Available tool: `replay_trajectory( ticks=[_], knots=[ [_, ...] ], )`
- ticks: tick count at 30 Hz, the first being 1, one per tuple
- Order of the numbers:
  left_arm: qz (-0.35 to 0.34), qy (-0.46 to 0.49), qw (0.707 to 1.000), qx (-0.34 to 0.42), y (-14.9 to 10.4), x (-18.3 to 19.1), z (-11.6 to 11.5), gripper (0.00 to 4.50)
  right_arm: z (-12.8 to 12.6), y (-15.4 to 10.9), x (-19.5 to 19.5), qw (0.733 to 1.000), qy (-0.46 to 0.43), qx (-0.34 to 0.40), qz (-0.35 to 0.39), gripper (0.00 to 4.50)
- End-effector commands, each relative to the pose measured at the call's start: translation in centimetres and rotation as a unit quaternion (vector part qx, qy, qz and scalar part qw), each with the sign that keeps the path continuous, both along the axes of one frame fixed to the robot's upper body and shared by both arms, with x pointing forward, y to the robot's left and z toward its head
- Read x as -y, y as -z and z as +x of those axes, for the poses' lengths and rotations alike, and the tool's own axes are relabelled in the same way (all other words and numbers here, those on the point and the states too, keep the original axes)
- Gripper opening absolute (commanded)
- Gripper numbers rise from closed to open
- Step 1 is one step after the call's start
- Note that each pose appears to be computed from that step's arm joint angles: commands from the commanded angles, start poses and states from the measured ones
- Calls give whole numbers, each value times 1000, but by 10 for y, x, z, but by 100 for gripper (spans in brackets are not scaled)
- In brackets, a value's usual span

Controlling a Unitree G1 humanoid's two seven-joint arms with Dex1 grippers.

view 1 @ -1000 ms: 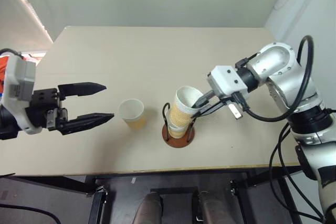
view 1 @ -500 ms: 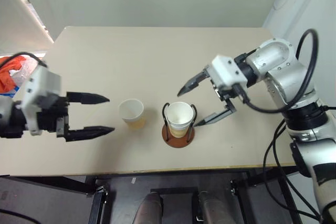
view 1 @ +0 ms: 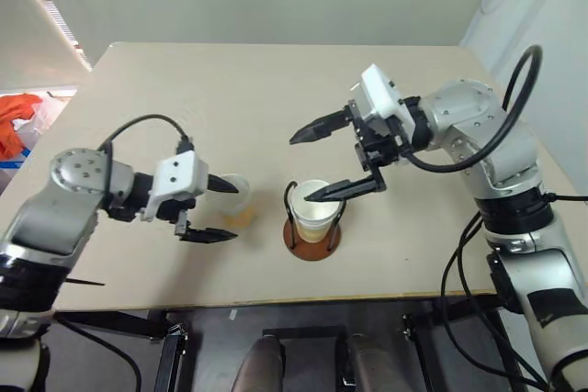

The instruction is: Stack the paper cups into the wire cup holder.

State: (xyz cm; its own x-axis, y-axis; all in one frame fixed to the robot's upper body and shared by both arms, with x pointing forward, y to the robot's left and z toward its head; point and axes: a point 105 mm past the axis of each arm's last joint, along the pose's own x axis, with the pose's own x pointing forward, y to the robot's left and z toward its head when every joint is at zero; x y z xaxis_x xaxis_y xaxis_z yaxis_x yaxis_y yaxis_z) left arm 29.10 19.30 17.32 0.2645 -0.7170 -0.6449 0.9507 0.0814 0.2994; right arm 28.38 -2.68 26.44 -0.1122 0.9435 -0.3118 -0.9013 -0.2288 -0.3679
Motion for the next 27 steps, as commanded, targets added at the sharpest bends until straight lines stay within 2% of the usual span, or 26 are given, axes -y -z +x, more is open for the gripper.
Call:
replay_trajectory(
  ticks=[1,4,13,14,16,22,25,27],
  knots=[
    [26,21,999,1,5,3,3,432,0,-8,3,1000,17,26,4,448],
    [39,31,999,-4,7,2,5,360,-1,-6,6,999,22,27,-1,450],
    [29,34,999,5,-5,2,17,29,2,2,21,998,51,28,-27,450],
    [32,36,999,4,-5,1,16,4,1,4,25,998,50,24,-33,450],
    [34,38,999,3,-7,0,16,4,0,6,34,998,52,18,-38,450],
    [17,59,998,15,-29,-2,8,4,0,0,90,990,130,9,46,450],
    [-10,80,996,44,-63,3,8,4,-14,0,126,977,186,-14,103,450],
    [-23,96,993,70,-88,8,9,4,-17,5,152,963,244,0,111,450]
  ],
)
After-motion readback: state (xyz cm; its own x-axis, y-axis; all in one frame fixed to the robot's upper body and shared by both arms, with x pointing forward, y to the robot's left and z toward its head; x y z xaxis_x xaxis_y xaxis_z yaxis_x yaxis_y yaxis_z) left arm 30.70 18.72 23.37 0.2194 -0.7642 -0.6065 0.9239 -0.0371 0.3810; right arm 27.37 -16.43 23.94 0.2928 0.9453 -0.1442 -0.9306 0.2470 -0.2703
